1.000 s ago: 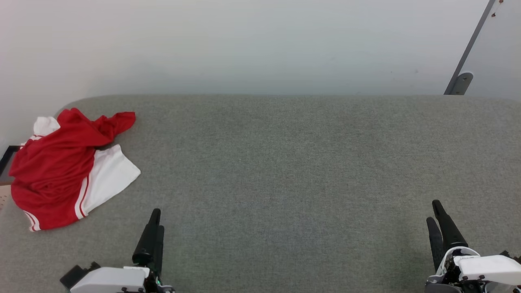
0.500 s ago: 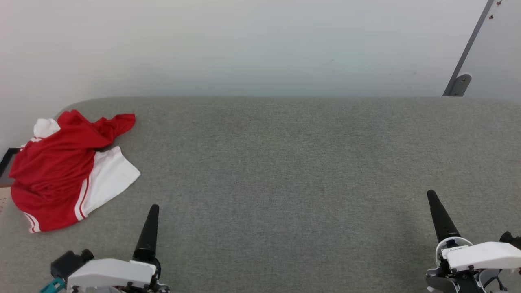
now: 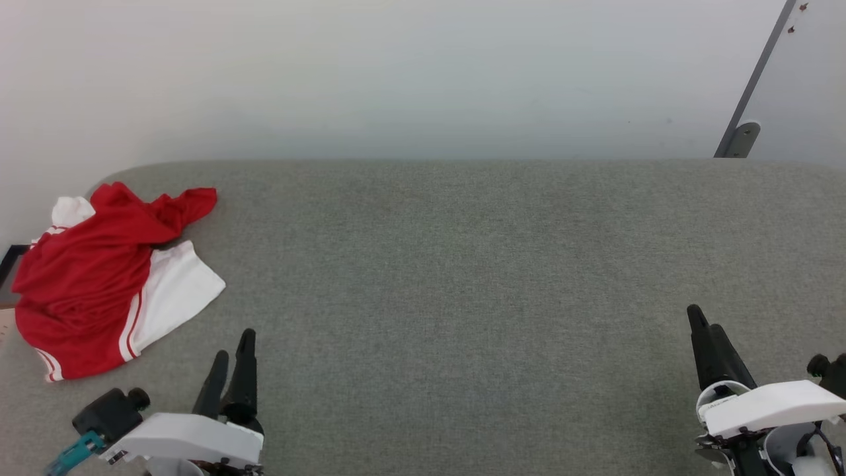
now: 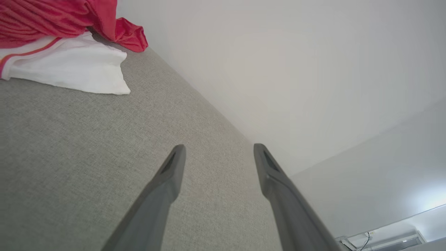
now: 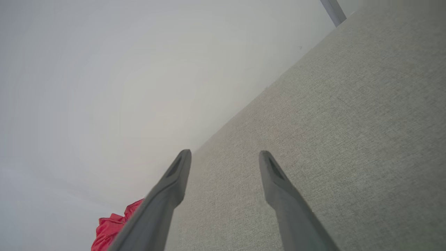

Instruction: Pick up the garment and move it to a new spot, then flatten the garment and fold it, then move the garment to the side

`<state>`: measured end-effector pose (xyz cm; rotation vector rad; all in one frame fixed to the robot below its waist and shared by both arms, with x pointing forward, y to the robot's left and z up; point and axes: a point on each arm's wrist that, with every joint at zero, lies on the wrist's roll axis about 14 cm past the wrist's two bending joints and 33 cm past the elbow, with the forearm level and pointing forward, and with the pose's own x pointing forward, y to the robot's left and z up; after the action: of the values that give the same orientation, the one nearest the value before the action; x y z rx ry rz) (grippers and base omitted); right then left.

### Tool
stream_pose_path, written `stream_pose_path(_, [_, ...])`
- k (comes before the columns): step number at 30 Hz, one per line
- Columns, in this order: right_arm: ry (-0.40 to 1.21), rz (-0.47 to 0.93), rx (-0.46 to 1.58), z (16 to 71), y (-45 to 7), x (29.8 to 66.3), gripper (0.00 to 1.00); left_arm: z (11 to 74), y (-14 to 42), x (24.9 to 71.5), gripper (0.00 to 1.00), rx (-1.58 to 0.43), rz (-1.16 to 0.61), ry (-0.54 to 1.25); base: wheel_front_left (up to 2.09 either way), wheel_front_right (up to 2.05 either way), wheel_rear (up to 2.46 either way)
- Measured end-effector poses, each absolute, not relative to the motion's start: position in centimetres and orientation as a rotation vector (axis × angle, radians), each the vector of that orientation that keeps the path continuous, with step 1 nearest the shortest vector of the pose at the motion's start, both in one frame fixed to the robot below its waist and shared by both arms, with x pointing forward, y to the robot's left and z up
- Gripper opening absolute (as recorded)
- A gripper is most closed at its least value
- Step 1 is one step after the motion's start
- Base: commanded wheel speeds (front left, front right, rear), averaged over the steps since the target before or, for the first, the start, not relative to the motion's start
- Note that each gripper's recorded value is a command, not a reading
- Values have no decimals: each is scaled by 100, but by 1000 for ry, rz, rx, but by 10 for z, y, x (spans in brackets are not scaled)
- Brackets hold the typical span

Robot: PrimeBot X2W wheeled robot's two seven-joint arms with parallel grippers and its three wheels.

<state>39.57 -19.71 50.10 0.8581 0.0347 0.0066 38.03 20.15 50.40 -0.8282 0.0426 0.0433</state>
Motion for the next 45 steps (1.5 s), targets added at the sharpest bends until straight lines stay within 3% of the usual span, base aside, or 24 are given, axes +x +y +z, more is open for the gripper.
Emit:
stream_pose_path(12, [18, 24, 664, 508, -198, 396, 100, 517, 205, 382, 100, -611, 30, -10, 0, 0, 0])
stream_pose_path(45, [-36, 43, 327, 521, -204, 397, 100, 539, 210, 379, 100, -246, -16, -134, 0, 0, 0])
